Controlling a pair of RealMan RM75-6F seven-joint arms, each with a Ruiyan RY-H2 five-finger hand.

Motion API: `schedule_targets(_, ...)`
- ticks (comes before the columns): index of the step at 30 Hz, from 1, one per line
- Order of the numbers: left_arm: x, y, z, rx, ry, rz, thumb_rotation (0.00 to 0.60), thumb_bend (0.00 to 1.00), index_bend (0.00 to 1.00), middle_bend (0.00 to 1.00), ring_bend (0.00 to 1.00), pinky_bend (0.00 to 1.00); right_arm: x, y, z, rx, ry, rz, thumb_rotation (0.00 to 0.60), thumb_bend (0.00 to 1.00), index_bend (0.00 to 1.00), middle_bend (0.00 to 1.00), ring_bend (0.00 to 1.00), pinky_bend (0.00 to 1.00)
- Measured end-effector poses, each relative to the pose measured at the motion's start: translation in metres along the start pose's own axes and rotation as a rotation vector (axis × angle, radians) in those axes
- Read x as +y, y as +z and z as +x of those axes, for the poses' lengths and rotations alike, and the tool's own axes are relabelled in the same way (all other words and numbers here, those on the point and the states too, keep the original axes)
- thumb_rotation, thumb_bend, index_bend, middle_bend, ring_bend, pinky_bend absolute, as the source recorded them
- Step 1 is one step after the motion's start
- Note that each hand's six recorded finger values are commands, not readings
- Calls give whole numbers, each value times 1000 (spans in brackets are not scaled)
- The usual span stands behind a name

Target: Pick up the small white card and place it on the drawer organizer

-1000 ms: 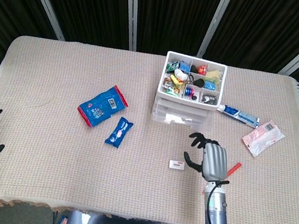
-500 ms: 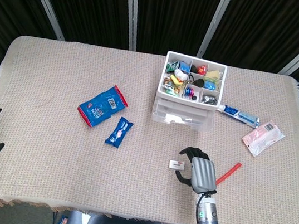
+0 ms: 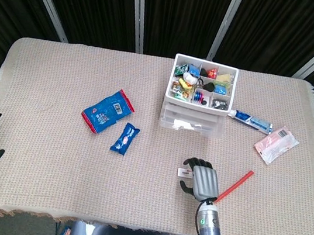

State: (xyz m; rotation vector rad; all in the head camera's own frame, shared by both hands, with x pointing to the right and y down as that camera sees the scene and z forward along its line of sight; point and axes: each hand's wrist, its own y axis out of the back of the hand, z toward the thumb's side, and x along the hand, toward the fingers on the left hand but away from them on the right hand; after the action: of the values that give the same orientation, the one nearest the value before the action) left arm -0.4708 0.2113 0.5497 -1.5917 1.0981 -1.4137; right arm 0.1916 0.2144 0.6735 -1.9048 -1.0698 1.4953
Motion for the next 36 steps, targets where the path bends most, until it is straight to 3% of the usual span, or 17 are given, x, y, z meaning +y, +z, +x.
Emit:
schedule_targets(8,-1,0,0,4,-5,-1,600,285,119,0,0,0,-7,0,-11,-3,-30,83,600,169,361,255,197,184)
schedule_targets(15,-2,0,0,6,-12,-5,600,285,119,0,0,0,-13,-3,-11,-8,-8,131,600,169,374,252,192,182)
schedule_targets(36,-3,0,1,15,-16,-5,600,286,121,0,0,0,-29,-20,-23,-64,30,179,600,215,406,252,193,181)
